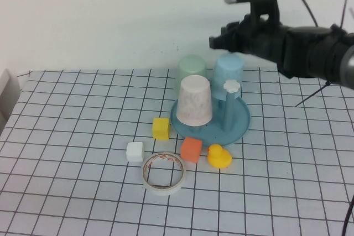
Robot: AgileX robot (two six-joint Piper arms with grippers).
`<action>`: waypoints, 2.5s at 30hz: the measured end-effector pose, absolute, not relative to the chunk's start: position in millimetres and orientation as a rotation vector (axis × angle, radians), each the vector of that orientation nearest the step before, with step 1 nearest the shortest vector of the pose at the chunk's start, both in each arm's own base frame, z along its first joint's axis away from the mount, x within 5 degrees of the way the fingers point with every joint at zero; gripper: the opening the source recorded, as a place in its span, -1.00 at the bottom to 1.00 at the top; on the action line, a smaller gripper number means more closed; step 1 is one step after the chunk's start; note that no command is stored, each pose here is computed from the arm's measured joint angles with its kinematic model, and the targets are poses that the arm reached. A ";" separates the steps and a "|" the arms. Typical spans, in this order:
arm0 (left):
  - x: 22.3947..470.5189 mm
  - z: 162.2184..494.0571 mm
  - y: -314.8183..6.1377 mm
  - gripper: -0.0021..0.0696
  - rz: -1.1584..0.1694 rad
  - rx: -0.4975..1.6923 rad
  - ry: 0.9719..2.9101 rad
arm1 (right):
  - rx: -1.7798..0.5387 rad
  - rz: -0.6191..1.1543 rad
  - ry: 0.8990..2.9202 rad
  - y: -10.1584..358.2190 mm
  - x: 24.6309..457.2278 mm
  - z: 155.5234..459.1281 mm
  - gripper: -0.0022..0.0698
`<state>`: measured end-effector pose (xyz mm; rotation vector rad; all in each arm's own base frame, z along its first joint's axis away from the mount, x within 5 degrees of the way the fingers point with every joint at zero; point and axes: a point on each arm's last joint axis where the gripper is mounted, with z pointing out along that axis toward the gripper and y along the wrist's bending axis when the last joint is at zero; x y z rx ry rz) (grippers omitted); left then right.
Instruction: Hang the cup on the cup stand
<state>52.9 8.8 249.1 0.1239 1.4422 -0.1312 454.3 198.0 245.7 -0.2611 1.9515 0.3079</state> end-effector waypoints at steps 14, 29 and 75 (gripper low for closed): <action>52.9 249.1 8.9 -0.95 -0.133 0.120 1.443 | -0.288 0.455 1.793 147.9 318.6 351.3 -0.93; 52.9 249.1 8.9 -0.95 -0.133 0.120 1.443 | -0.406 0.593 1.577 78.3 127.5 336.7 -0.94; 52.8 249.2 8.3 -0.95 -0.139 0.124 1.441 | 0.121 -0.096 1.875 -8.4 45.5 199.7 -0.94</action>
